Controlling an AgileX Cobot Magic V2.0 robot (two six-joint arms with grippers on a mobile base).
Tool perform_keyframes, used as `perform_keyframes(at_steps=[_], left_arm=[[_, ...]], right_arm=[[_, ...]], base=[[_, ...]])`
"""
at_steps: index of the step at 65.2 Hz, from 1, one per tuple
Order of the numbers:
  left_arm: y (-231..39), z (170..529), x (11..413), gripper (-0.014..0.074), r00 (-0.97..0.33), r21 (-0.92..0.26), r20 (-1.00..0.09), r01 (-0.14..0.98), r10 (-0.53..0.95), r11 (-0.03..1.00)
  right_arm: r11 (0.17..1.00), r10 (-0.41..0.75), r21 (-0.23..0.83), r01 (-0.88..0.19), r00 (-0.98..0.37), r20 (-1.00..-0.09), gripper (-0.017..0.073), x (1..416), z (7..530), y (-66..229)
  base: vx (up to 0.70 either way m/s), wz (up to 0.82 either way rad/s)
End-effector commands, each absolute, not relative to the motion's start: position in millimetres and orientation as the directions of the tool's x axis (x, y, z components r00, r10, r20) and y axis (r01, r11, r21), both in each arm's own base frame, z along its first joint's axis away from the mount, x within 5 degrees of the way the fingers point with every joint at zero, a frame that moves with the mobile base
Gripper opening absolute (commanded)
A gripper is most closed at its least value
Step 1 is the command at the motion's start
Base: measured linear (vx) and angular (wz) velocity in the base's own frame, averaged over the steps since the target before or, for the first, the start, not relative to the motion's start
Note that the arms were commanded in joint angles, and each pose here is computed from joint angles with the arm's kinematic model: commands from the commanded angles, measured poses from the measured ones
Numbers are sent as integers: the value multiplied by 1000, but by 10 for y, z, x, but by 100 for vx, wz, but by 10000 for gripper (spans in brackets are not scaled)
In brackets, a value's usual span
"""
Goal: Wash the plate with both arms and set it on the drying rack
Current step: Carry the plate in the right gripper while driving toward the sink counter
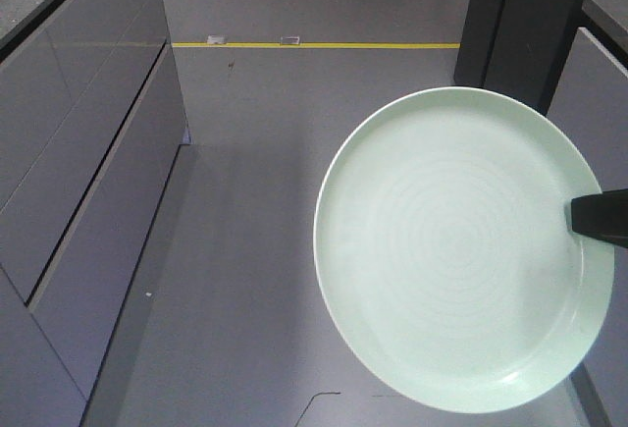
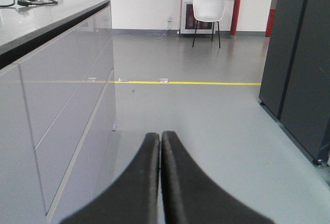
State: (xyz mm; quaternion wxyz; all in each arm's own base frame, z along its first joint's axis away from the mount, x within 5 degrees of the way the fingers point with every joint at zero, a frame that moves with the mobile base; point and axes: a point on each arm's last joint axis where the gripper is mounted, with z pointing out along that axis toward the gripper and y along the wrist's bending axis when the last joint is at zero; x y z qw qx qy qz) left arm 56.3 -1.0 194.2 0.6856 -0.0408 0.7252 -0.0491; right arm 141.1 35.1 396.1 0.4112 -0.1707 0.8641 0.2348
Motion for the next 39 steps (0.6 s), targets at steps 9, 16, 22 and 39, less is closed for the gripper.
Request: perform_keyframes(at_steps=[9,16,22,39], left_arm=[[-12,1933,563,-6,1,-138,-990,21,-138,990],[-12,1933,563,-6,1,-138,-990,21,-138,990],[-12,1933,563,-6,1,-138,-990,21,-138,990],[-12,1933,563,-6,1,-138,-990,21,-138,990]], right_arm=[[828,-57,266,-493,-547,-835,-6,1411,4087,363],[828,-57,266,-493,-547,-835,-6,1411,4087,363],[828,-57,266,-493,-547,-835,-6,1411,4087,363],[828,-57,266,-493,-547,-835,-6,1411,4087,363]], base=[[35,-6],[34,-10],[33,-12],[32,-12]])
